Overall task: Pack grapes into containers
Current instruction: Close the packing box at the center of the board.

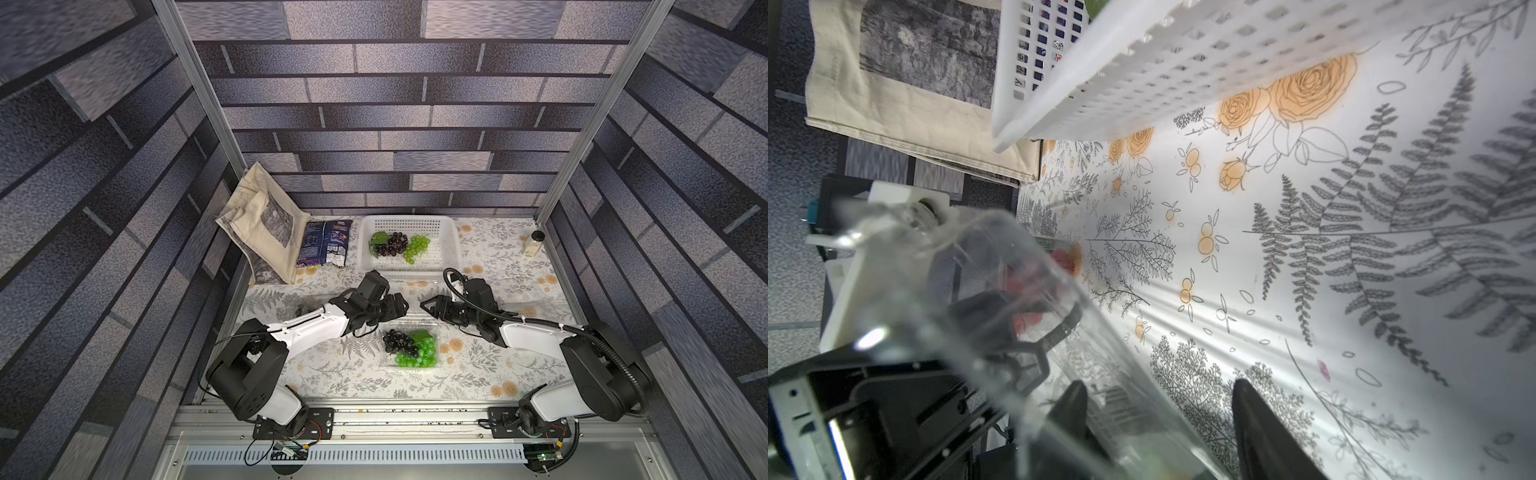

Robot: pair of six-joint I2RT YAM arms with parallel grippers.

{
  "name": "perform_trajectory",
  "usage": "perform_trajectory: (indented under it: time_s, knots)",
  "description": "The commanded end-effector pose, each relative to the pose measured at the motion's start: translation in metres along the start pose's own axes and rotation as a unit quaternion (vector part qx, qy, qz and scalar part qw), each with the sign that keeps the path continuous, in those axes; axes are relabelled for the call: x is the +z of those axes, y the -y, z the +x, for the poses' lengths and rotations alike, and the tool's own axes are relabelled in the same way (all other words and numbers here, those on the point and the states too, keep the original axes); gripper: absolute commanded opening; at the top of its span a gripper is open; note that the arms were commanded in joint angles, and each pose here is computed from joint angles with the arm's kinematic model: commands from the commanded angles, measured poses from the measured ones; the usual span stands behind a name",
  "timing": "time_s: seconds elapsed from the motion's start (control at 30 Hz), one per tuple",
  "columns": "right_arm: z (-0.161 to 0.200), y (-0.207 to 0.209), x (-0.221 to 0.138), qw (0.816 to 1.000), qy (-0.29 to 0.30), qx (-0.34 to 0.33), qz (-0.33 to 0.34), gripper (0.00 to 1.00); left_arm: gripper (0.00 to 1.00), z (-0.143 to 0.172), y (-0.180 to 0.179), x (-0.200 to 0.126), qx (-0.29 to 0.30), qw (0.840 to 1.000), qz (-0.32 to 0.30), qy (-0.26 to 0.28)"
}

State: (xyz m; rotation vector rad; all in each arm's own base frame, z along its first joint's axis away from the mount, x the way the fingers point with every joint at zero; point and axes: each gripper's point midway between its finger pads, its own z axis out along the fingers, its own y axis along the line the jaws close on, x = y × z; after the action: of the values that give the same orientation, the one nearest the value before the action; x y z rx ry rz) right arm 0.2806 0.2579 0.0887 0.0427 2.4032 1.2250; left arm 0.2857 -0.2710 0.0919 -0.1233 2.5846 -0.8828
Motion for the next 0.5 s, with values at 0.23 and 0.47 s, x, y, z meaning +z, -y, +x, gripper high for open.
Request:
perform_trajectory:
  time_s: [0.23,0.47]
  knots:
    - [-0.019,-0.022,-0.006,0.999,0.018,-0.037,-0.003,0.58,0.86,-0.026,0.007,-0.014,0.009,0.999,-0.008,0.035]
    - [-0.033,-0.034,-0.004,0.998,0.021,-0.061,-0.001,0.58,0.86,-0.051,0.011,-0.014,0.010,0.999,-0.002,0.051]
